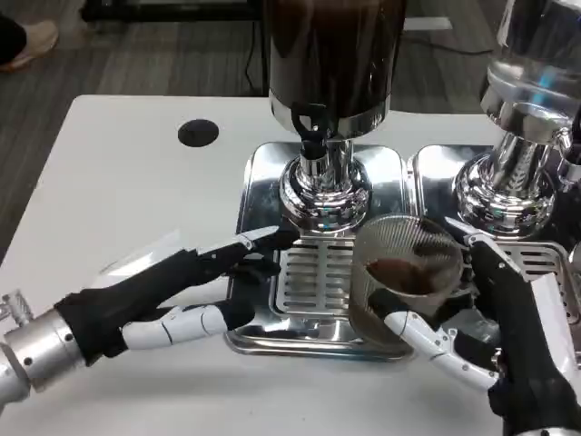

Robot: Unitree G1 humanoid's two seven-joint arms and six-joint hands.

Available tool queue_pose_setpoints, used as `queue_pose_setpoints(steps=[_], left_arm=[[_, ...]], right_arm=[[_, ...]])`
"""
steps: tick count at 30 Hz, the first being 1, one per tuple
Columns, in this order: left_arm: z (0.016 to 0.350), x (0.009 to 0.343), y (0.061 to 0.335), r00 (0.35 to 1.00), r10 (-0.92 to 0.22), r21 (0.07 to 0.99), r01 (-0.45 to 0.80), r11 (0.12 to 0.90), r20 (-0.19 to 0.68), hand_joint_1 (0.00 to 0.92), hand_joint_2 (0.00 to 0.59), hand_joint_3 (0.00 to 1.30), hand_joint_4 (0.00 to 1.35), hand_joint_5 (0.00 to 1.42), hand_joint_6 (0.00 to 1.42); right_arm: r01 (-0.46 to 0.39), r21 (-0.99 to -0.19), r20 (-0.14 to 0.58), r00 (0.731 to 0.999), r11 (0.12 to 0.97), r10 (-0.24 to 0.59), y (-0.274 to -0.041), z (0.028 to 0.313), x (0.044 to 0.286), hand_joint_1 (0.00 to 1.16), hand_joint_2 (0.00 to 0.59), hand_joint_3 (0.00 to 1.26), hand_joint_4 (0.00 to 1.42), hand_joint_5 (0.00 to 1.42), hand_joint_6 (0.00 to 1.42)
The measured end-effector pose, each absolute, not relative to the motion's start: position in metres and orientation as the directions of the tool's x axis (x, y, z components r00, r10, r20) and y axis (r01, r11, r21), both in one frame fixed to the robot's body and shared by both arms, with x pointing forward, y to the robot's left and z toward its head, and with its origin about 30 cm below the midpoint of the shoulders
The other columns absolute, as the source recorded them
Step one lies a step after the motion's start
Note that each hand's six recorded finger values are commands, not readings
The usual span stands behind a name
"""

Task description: Grasp the cup under the faucet to collect the drink, then remove the cup.

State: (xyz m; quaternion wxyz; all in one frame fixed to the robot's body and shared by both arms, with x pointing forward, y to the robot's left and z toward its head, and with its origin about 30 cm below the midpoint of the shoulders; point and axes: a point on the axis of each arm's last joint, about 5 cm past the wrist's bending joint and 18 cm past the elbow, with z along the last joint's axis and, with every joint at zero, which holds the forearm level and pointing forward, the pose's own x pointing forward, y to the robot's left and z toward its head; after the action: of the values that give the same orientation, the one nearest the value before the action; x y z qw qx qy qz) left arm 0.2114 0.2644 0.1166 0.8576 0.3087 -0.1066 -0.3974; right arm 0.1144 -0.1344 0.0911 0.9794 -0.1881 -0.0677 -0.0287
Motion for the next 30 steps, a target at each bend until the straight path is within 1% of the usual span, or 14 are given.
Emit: queue_pose_setpoints(steps=[4,12,30], left_arm=[[0.117,0.205,0.265,0.669,-0.742,0.598,0.614,0.515,-0.049,0.0,0.114,0.1,0.08,0.19,0.27],[0.121,0.195,0.272,0.689,-0.723,0.592,0.604,0.534,-0.051,0.0,0.115,0.11,0.09,0.19,0.27],[0.121,0.19,0.273,0.687,-0.724,0.578,0.614,0.537,-0.056,0.0,0.12,0.11,0.09,0.19,0.28]], right_arm=[[0.069,-0.36,0.133,0.991,0.93,-0.022,-0.134,0.092,0.109,0.68,0.213,0.4,0.56,0.69,0.79],[0.044,-0.348,0.109,0.994,0.937,-0.006,-0.131,0.094,0.098,0.69,0.223,0.41,0.56,0.69,0.79],[0.04,-0.343,0.1,0.995,0.939,-0.006,-0.13,0.093,0.096,0.69,0.226,0.41,0.57,0.69,0.79]])
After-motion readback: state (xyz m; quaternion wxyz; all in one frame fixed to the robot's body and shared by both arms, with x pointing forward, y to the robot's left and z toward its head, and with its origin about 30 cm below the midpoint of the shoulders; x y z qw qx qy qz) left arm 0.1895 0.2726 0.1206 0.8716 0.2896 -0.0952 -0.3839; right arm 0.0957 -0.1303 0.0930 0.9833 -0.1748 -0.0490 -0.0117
